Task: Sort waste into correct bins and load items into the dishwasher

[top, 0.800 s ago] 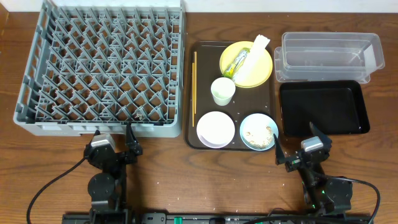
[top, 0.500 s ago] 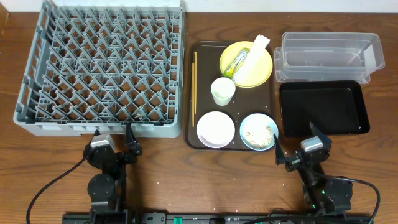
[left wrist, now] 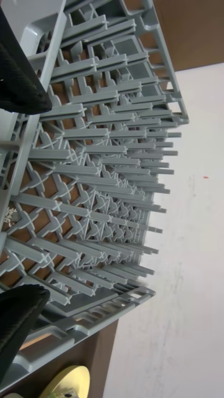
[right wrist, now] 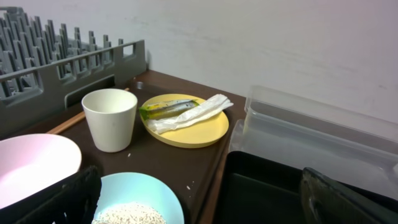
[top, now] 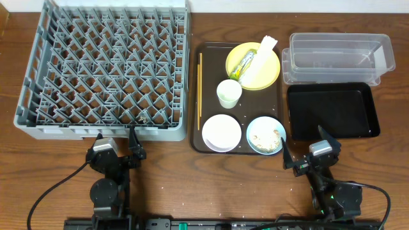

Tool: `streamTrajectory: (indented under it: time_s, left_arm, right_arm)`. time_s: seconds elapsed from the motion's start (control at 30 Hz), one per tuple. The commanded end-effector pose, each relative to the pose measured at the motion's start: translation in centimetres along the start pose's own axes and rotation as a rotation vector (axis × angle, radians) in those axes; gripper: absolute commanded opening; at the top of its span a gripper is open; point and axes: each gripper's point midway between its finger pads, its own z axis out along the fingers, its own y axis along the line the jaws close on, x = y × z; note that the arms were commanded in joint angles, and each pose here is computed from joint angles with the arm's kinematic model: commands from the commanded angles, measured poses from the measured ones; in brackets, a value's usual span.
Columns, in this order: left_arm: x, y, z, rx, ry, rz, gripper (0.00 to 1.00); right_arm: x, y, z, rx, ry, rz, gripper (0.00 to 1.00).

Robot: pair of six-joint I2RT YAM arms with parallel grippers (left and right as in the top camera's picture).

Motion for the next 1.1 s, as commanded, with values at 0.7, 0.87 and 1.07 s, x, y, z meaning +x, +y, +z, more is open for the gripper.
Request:
streamTrajectory:
  time_s: [0.7,0.87,1.07]
  left_arm:
    - [1.63,-0.1,0.04,0.002,0.047,0.022,0.89]
    - [1.68,-0.1,0.05,0.001,0.049,0.023,0.89]
    - [1.7,-0.1,0.05,0.001,0.05,0.023,0.89]
  right_arm:
    - [0.27,0.34,0.07,-0.015,0.006,0.008,0.99]
    - [0.26,0.35,0.07,-0.015,0.006,0.008,0.99]
    - [0.35,0.14,0.07,-0.003,0.01,0.008,0.99]
